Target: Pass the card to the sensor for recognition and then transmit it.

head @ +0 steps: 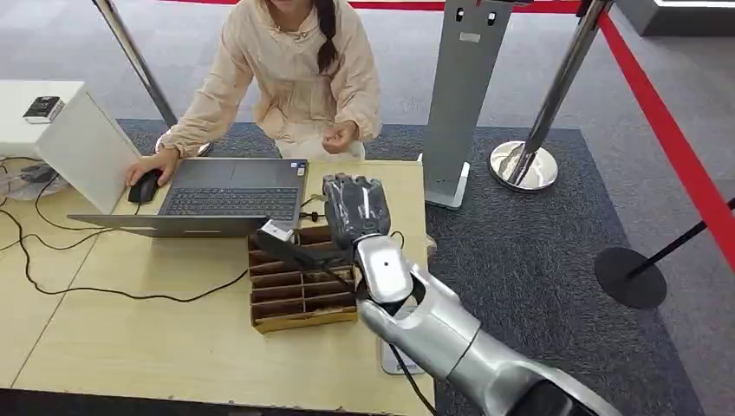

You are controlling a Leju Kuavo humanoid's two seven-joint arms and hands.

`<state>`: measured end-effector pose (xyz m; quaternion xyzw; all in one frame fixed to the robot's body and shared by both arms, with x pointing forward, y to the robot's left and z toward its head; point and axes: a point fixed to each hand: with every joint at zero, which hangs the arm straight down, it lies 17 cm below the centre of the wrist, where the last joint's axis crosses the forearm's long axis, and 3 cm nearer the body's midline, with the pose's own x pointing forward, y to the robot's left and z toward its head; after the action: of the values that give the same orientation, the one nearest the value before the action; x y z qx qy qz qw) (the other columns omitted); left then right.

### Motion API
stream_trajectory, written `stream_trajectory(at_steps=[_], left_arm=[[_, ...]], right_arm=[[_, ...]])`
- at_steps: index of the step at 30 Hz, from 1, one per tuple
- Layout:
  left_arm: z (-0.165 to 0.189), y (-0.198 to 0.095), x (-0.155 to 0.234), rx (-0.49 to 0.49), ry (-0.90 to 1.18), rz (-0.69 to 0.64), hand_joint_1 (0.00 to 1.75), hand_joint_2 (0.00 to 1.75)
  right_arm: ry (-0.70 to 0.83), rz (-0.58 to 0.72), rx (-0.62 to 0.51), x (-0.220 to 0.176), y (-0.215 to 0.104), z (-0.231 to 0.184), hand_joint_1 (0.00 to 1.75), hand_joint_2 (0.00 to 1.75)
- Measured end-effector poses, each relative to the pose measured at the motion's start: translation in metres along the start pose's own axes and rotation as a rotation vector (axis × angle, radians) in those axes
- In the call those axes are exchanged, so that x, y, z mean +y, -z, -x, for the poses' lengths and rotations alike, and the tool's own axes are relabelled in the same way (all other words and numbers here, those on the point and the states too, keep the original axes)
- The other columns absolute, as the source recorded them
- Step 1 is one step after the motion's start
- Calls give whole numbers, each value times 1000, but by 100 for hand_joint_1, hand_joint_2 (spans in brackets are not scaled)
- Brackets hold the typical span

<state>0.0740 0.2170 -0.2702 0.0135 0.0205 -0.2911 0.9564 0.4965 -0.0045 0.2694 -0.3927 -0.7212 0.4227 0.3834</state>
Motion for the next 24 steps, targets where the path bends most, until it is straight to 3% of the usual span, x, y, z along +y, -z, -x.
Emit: stream_trajectory(at_steps=[13,24], left_arm=[[-1,0,-1,-5,1,2,0,175],[-1,0,-1,-5,1,4,0,175]], right_arm=[[-25,136,-1,-61,20,8,175,175],[-9,169,-5,-78,25,7,175,175]])
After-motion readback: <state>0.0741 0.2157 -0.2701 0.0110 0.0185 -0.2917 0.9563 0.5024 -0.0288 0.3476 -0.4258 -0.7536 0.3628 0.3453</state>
